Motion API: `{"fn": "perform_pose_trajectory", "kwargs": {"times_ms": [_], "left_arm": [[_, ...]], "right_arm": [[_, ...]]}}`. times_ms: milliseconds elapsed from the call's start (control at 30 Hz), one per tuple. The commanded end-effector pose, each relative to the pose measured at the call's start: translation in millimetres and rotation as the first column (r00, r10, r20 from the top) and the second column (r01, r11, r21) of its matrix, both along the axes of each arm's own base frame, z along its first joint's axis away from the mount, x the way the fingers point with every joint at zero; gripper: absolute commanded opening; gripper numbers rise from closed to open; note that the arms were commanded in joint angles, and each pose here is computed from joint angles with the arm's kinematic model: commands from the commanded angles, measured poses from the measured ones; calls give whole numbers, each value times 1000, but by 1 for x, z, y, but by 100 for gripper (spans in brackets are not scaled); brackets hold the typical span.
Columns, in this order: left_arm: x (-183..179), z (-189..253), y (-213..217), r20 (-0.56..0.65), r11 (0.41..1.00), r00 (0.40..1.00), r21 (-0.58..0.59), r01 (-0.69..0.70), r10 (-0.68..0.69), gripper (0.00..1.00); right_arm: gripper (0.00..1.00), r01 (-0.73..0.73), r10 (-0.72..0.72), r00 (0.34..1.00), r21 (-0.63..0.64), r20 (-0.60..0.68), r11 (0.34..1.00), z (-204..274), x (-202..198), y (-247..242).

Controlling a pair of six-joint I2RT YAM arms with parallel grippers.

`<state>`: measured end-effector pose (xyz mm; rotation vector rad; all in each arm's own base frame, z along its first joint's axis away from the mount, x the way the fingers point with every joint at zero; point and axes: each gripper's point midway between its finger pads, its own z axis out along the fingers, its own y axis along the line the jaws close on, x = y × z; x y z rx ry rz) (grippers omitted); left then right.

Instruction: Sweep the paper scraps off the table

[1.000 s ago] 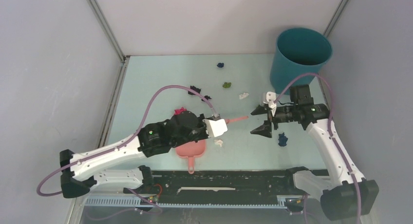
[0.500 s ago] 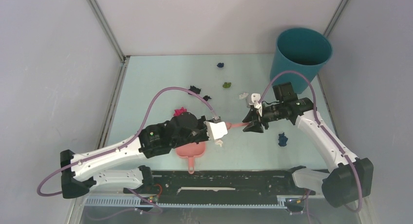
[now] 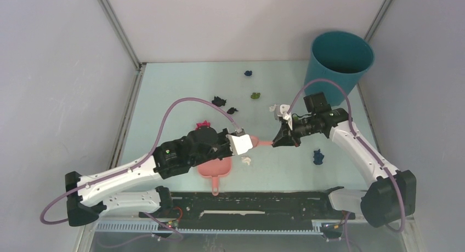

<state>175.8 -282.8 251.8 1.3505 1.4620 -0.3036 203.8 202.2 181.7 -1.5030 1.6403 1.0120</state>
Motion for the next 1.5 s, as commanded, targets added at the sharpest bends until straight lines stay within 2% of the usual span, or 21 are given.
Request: {"fn": "perform_pose_trajectory", "kwargs": {"times_ms": [0,33,67,100,167,267,367,567,633,800,867,933,1033,1133,1300,1467], "left_arm": [[-6,12,-8,-18,997,999,-65,39,-40,9],[-10,11,-10,-41,996,997,-59,59,-62,24],[-16,11,-15,-82,995,993,-73,74,-80,44],[-24,12,-21,-113,989,986,-91,113,-123,57],[-32,8,-31,-153,982,973,-104,157,-172,65],[-32,-2,-40,-181,981,965,-82,175,-188,66],[-34,-13,-50,-210,978,956,-77,193,-206,60],[-29,-17,-53,-206,981,960,-76,179,-191,49],[-29,-15,-50,-201,981,961,-67,180,-190,50],[-41,30,-27,-155,968,959,-124,220,-238,66],[-31,40,-14,-128,978,977,-147,151,-170,80],[-21,40,-5,-117,983,986,-154,103,-122,84],[-18,37,-13,-140,977,980,-181,112,-138,84],[-15,21,-26,-194,982,970,-146,117,-144,80],[-27,-4,-49,-310,973,924,-126,192,-222,65],[-34,-17,-59,-370,966,892,-108,236,-259,44]], "right_arm": [[0,23,-20,997,-37,70,999,14,6,-5],[0,16,-11,996,-67,83,998,15,4,-7],[0,10,-2,996,-99,84,995,15,0,-9],[0,10,1,997,-130,78,991,16,-3,-11],[0,-2,9,999,-176,38,984,17,-12,-15],[0,-28,19,999,-198,-45,980,22,-24,-18],[0,-58,39,994,-183,-103,981,22,-36,-18],[0,-95,74,989,-164,-132,982,24,-47,-14],[0,-99,77,988,-168,-132,981,24,-49,-14],[0,-104,71,984,-205,-161,973,17,-50,-17],[0,-109,74,982,-198,-176,974,17,-52,-16],[0,-114,79,980,-190,-183,975,18,-54,-15],[0,-123,88,978,-183,-188,975,20,-57,-11],[0,-130,98,977,-169,-187,977,23,-60,-8],[0,-120,96,982,-146,-163,982,30,-60,-6],[0,-108,85,985,-146,-153,983,29,-57,-5]]}}
